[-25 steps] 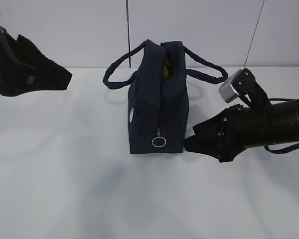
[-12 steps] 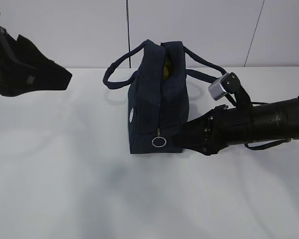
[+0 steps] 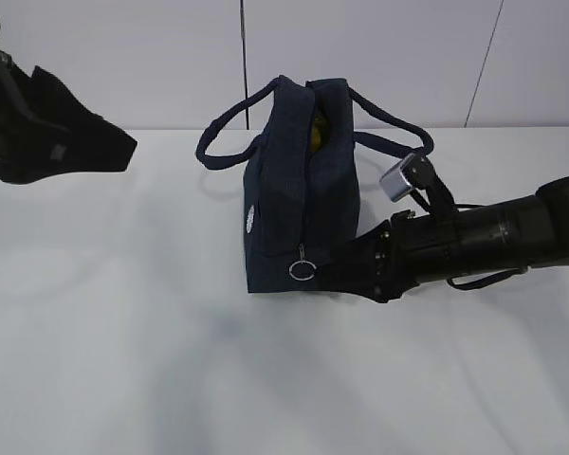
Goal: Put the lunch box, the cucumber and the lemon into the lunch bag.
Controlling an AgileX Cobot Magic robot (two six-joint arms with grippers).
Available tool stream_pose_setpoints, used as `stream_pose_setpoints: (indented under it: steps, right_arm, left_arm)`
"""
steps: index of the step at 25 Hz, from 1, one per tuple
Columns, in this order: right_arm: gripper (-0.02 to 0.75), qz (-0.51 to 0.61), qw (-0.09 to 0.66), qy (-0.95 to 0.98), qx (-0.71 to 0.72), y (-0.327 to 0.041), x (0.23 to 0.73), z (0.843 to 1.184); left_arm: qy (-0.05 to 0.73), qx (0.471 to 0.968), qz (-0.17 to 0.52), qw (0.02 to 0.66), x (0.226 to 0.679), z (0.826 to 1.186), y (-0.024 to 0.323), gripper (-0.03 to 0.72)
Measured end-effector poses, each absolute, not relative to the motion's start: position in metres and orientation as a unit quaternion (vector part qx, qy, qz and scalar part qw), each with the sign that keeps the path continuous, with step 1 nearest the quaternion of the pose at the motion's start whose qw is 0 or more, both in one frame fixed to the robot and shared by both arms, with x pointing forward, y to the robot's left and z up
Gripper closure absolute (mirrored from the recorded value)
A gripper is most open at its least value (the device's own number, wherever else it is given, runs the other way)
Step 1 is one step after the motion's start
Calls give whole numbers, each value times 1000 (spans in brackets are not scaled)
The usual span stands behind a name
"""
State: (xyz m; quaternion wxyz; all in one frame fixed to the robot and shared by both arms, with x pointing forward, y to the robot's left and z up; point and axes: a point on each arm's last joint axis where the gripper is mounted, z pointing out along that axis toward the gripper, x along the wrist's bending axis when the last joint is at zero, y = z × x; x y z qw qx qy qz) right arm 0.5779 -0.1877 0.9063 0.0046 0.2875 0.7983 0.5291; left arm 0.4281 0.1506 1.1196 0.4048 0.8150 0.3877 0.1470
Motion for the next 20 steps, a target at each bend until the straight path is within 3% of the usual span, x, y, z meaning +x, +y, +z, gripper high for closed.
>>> stream_pose_setpoints:
  steps: [20]
  right_arm:
    - [316,521,22,814,257,-169,587,882]
  left_arm:
    - [389,814,144,406,428,1120,150,386]
